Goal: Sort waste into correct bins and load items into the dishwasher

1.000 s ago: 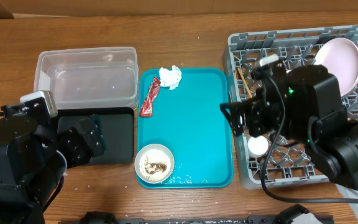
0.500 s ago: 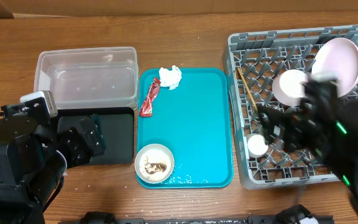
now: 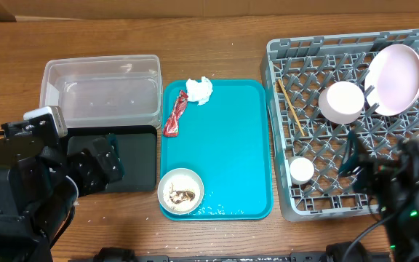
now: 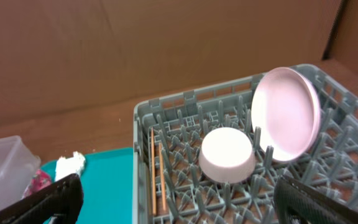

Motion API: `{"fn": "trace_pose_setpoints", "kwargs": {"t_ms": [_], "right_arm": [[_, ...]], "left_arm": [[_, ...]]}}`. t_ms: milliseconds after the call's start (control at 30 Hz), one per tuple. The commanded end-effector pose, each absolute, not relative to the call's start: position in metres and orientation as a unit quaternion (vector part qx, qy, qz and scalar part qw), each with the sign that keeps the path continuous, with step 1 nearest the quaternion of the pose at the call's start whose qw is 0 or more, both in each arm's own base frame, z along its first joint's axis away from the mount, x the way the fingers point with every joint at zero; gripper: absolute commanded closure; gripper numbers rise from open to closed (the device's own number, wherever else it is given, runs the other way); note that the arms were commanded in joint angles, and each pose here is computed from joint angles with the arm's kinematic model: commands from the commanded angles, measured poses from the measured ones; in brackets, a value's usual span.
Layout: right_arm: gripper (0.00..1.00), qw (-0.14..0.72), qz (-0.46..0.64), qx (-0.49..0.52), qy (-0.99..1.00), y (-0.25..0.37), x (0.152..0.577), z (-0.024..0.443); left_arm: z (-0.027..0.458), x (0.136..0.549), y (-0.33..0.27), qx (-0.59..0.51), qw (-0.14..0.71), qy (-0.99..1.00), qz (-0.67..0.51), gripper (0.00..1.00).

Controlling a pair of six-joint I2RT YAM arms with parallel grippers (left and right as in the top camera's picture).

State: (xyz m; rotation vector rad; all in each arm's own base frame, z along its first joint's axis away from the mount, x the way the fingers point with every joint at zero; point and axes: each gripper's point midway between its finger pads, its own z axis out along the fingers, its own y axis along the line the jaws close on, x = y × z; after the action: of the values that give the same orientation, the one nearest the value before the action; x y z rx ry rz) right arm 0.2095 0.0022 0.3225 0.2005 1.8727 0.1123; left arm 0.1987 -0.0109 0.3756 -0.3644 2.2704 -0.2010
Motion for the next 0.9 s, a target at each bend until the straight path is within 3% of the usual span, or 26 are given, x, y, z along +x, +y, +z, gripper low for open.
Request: {"fn": "trace_pose_setpoints", "kwargs": {"t_ms": [0,333,867], "right_arm": [[0.0,0.606,0.062,0.068,0.79,0.007,0.202,0.301],[0.0,0.667,0.091,0.03,0.739,0.02,0.218,0.233],[0.0,0.709,0.093,0.031,0.698,0.02,0.246,0.181]], "left_arm": [[0.379,0.199,-0.008,-0.153,0.41,0.896,-0.076,0.0],[0.379,0.199,-0.008,-0.153,0.41,0.896,-0.076,0.0],[0.379,0.199,-0.008,-0.153,0.41,0.896,-0.076,0.0]]}}
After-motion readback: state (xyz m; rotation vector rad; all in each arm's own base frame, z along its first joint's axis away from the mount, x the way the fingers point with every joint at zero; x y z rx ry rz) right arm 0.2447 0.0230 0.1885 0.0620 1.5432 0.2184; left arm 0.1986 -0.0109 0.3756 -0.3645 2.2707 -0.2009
